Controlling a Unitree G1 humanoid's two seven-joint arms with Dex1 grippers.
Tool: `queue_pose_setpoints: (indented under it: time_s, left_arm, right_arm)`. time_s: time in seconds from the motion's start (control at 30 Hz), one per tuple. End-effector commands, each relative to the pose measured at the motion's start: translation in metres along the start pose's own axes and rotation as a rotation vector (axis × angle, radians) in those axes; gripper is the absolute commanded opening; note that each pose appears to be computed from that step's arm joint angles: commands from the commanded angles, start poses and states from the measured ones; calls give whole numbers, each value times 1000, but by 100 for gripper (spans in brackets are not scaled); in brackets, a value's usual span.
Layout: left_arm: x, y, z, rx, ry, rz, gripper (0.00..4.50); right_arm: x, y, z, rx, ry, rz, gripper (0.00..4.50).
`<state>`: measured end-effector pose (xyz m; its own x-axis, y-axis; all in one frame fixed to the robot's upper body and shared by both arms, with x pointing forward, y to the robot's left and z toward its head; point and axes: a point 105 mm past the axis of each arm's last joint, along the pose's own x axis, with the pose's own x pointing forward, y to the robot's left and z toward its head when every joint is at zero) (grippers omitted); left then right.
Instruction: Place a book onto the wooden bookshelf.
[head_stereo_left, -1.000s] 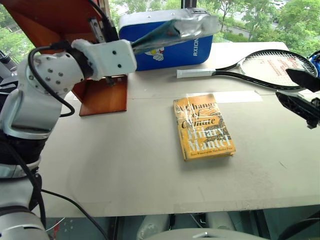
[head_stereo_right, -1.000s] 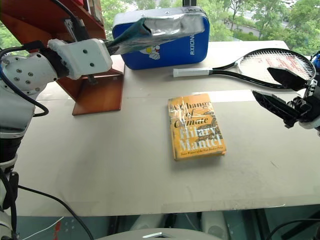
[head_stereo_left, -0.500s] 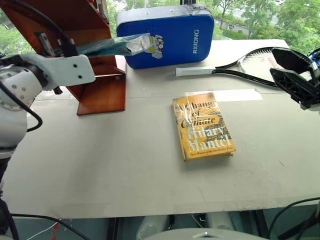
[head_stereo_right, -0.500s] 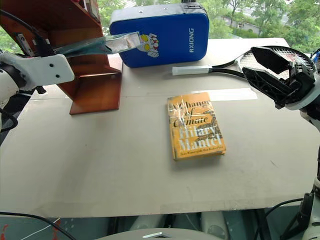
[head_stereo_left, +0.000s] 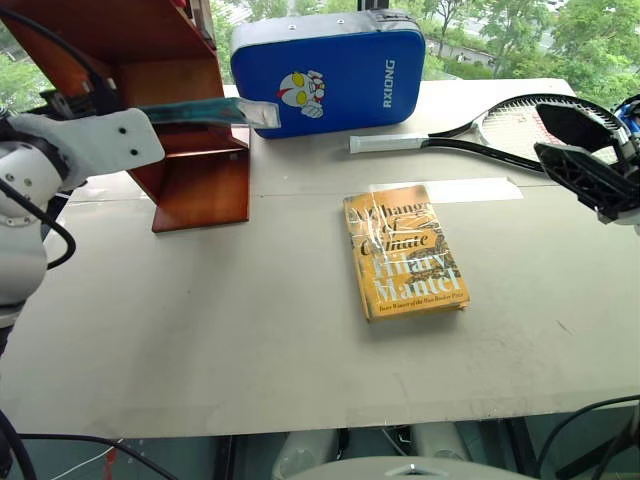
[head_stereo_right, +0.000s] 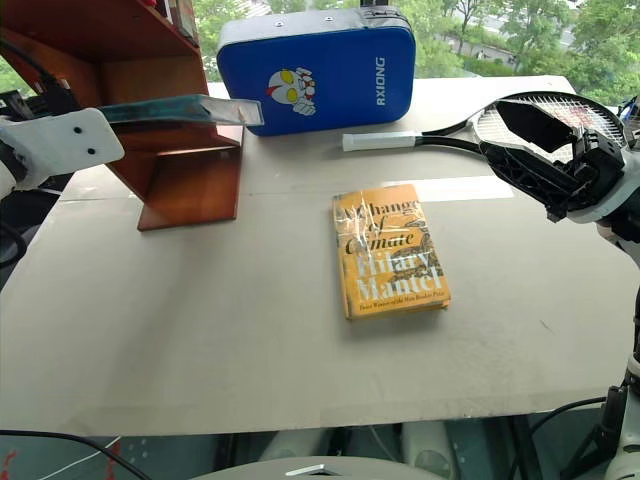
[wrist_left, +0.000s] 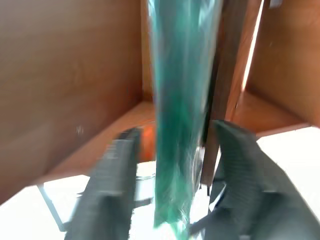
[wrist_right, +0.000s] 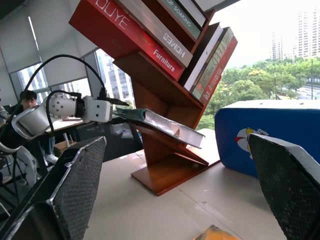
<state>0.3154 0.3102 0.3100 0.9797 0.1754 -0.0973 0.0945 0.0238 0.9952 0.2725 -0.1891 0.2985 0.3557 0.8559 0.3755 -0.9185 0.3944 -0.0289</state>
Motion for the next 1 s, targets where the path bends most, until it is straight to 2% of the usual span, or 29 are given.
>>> queue_pose_setpoints:
  time_s: [0.03, 0.23, 0.37, 0.47, 0.6, 0.73, 0.77, 0.83, 0.93, 1.0]
  left_arm:
    - [-9, 19, -6, -3, 47, 65, 433]
    - [-19, 22, -11, -71, 68, 111, 443]
    - [-29, 16, -3, -203, -5, 156, 443]
    - [-40, 18, -1, -213, -61, 269, 443]
    - [-48, -9, 5, -318, -171, 299, 443]
    - [-44, -59, 27, -619, -323, 270, 443]
    - [-43, -67, 34, -709, -359, 280, 405]
    - [-34, -86, 55, -860, -427, 246, 373]
    - [-11, -102, 89, -999, -506, 234, 219]
    - [2, -110, 119, -968, -589, 192, 107]
  right_arm:
    - [-1, 5, 12, -51, -26, 3, 450]
    - [-2, -1, 10, -45, -30, -3, 450]
    - [-3, -5, 8, -38, -28, -4, 450]
    - [-4, -8, 3, -29, -17, -8, 450]
    - [-6, -10, 1, -29, -12, -11, 450]
    - [-7, -11, 0, -33, -8, -14, 450]
    - [-8, -11, 0, -35, -6, -16, 450]
    - [-9, -10, -1, -37, -7, -24, 450]
    - [-10, -7, -1, -43, -5, -33, 450]
    - [-12, -6, 0, -48, -8, -47, 450]
